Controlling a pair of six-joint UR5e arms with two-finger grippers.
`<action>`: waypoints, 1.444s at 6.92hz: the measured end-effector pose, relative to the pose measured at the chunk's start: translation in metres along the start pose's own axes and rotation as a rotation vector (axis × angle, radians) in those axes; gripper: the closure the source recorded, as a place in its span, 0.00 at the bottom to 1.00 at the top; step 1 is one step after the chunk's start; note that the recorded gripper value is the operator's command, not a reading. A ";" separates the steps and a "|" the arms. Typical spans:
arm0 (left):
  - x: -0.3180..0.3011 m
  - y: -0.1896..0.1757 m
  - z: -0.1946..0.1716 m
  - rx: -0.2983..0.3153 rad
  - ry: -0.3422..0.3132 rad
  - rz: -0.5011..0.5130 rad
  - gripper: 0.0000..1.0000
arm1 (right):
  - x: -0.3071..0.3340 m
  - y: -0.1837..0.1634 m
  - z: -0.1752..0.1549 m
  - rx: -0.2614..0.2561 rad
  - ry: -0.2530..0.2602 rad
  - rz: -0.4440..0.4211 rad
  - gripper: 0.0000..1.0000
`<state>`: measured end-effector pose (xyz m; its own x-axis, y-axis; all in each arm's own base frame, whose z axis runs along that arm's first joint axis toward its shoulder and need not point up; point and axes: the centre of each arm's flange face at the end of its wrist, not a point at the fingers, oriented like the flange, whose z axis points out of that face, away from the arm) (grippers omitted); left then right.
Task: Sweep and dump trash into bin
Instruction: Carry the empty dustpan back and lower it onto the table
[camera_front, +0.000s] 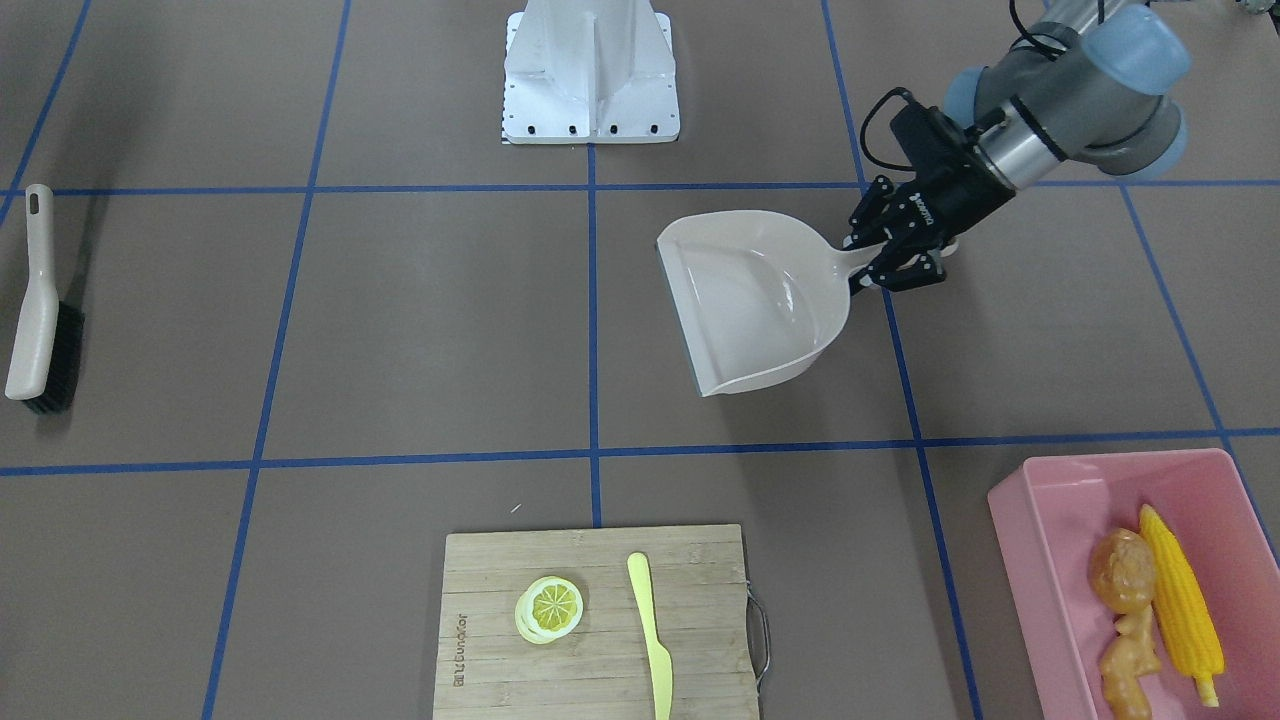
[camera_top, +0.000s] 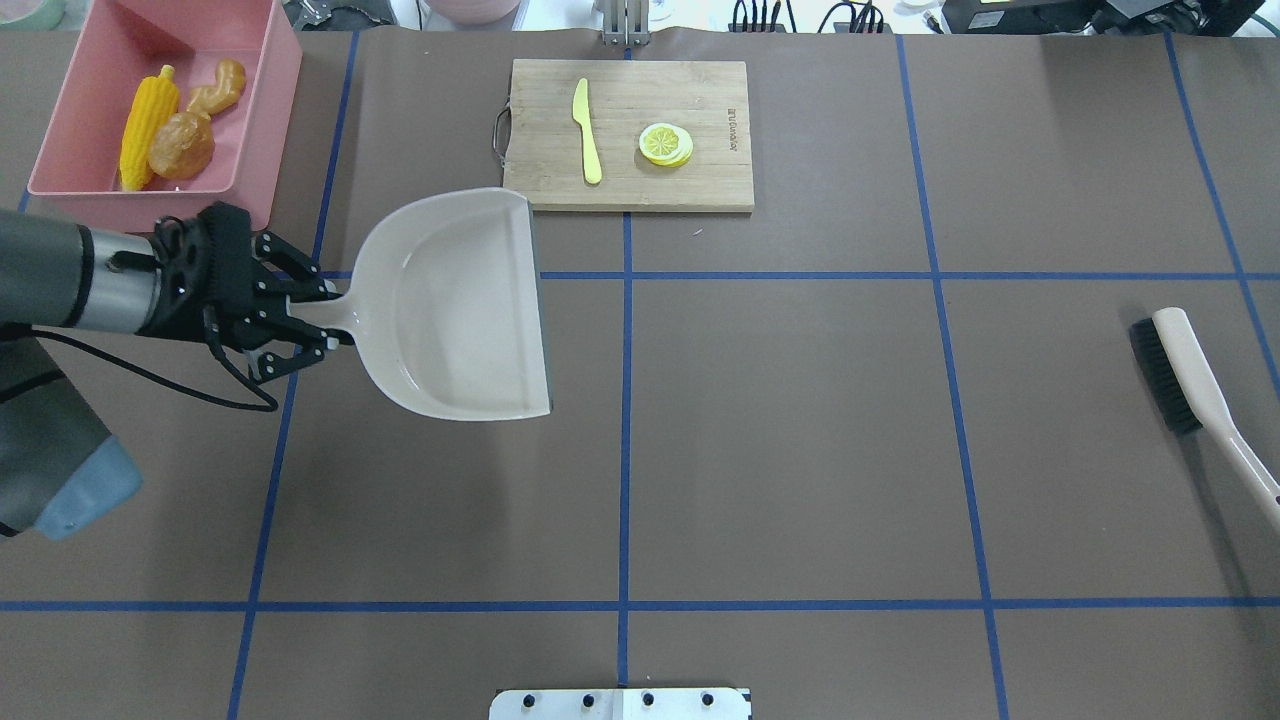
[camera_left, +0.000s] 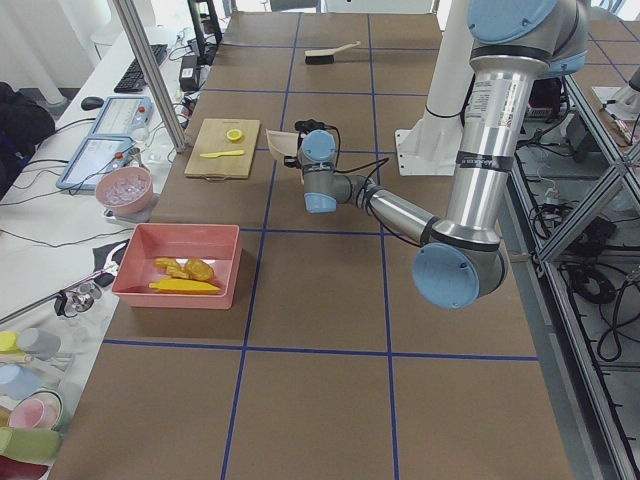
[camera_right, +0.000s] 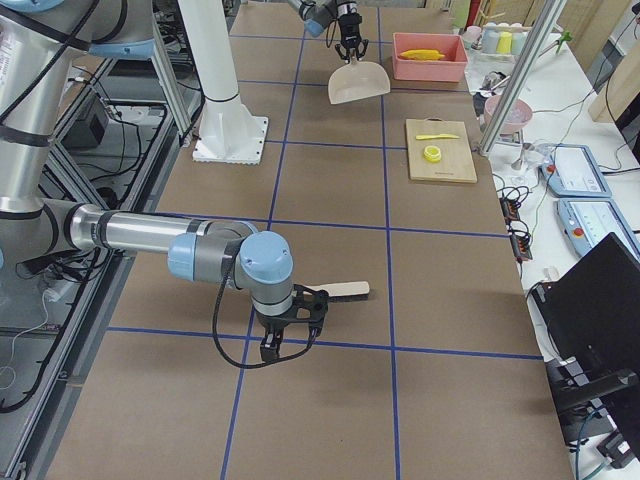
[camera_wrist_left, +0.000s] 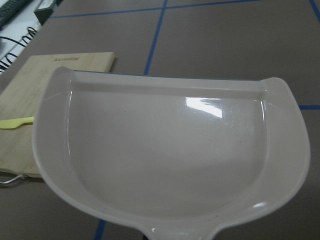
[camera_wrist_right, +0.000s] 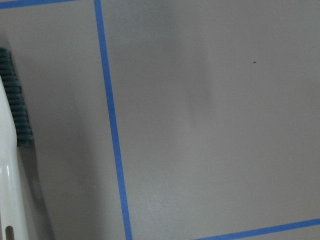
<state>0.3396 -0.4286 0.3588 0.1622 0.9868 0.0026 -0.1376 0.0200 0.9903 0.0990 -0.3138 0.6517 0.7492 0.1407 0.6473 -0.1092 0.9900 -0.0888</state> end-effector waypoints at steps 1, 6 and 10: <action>0.019 -0.001 0.026 -0.027 0.058 -0.009 1.00 | -0.001 0.000 0.000 -0.001 -0.012 0.003 0.00; 0.052 -0.003 0.078 -0.068 0.199 0.056 1.00 | -0.004 -0.002 -0.007 0.014 -0.038 0.003 0.00; 0.026 0.007 0.068 -0.123 0.191 0.006 1.00 | 0.002 0.005 0.002 -0.006 -0.018 0.010 0.00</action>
<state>0.4090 -0.4138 0.3754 -0.0257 0.9992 -0.0295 -0.2581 0.0219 0.9659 0.0989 -0.3085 0.6537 0.7365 0.1504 0.6595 -0.1124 0.9886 -0.0999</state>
